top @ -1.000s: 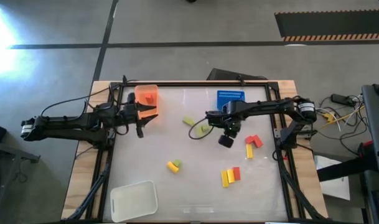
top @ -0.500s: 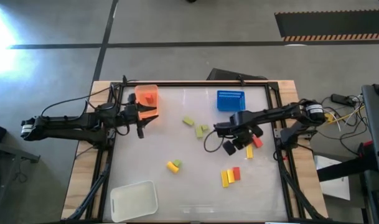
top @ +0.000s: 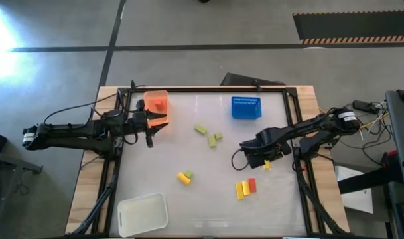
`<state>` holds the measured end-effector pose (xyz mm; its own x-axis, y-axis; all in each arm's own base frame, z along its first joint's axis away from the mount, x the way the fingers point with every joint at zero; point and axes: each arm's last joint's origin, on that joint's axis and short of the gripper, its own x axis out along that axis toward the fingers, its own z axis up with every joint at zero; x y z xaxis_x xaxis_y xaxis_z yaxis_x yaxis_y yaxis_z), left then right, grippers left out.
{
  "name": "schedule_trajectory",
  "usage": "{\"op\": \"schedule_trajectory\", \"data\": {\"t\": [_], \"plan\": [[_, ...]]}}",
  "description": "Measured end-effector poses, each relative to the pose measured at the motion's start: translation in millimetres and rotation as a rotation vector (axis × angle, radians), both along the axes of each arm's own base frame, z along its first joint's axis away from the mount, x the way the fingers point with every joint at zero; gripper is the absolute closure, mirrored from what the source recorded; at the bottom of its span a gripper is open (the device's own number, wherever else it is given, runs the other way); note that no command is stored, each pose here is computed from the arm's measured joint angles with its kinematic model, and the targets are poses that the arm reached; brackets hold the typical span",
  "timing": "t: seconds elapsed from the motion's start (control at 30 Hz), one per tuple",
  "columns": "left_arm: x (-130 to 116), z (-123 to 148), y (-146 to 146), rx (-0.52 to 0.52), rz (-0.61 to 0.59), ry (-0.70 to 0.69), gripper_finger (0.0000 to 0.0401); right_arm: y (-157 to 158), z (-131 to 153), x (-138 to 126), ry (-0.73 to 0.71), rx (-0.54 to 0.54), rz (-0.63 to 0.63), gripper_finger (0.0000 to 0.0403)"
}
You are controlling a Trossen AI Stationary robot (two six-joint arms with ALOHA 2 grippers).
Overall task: Sort & place blocks by color
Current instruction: Put the yellow wooden block into the blue basket
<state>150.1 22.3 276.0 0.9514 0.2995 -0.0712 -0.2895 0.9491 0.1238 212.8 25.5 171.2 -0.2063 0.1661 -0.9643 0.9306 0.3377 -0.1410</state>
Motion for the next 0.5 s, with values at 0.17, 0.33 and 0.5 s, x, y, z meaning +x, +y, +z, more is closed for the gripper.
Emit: {"op": "schedule_trajectory", "data": {"t": [0.17,0.33,0.5], "plan": [[0.5,-0.5,0.1,0.0,0.0,0.005,0.0257,-0.7,-11.4,-4.6,-0.029,-0.009,-0.011,0.02],[0.5,-0.5,0.1,0.0,0.0,0.004,0.0257,-1.4,-19.3,-3.8,-0.039,-0.03,-0.003,0.02],[0.3,-0.3,0.0,0.0,0.0,0.003,0.0257,-1.8,-24.0,-1.6,-0.036,-0.05,0.012,0.02]]}}
